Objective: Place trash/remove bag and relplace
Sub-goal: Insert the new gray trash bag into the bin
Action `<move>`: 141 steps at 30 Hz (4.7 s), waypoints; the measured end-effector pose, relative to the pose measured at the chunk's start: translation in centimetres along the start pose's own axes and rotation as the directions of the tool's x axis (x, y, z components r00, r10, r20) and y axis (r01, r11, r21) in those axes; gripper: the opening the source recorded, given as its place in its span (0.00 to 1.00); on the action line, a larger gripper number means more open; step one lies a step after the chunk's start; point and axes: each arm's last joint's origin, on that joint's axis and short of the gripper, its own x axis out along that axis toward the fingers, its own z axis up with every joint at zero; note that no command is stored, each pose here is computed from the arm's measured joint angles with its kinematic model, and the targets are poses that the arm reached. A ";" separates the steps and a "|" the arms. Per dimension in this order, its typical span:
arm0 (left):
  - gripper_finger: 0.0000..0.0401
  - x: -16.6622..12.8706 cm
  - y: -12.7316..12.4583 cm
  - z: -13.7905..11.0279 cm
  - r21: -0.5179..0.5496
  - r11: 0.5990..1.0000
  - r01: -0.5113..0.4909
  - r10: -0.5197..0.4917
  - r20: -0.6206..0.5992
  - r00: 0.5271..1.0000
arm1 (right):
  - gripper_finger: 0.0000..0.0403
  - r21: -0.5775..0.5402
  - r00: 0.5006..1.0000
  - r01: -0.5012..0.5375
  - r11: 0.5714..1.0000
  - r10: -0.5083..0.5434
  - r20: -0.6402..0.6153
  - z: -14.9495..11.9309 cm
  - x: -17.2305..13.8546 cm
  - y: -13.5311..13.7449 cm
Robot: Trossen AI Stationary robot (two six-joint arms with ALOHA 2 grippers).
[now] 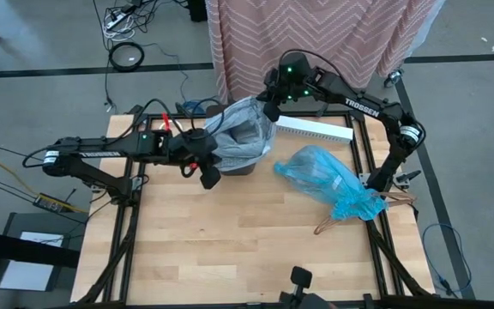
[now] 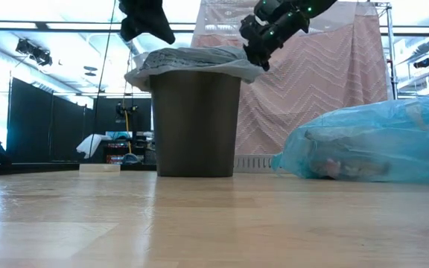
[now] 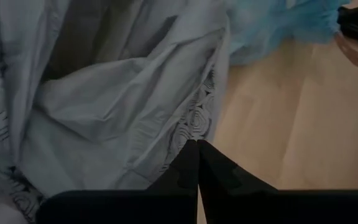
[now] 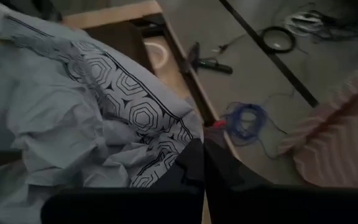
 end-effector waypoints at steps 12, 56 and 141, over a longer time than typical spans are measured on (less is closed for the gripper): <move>0.02 0.0 0.0 0.0 0.003 1.000 -0.012 0.012 0.004 1.000 | 0.00 0.073 0.996 0.087 0.994 -0.087 0.005 -1.8 1.7 -0.3; 0.02 0.1 0.4 -0.7 0.027 0.997 -0.073 0.075 -0.061 0.995 | 0.00 0.096 0.968 0.099 0.991 -0.118 0.222 -3.2 3.9 0.4; 0.00 -7.6 10.2 6.1 0.000 0.681 -0.732 0.729 -0.095 0.678 | 0.00 0.153 0.964 0.064 0.986 -0.101 0.248 -2.7 4.0 1.4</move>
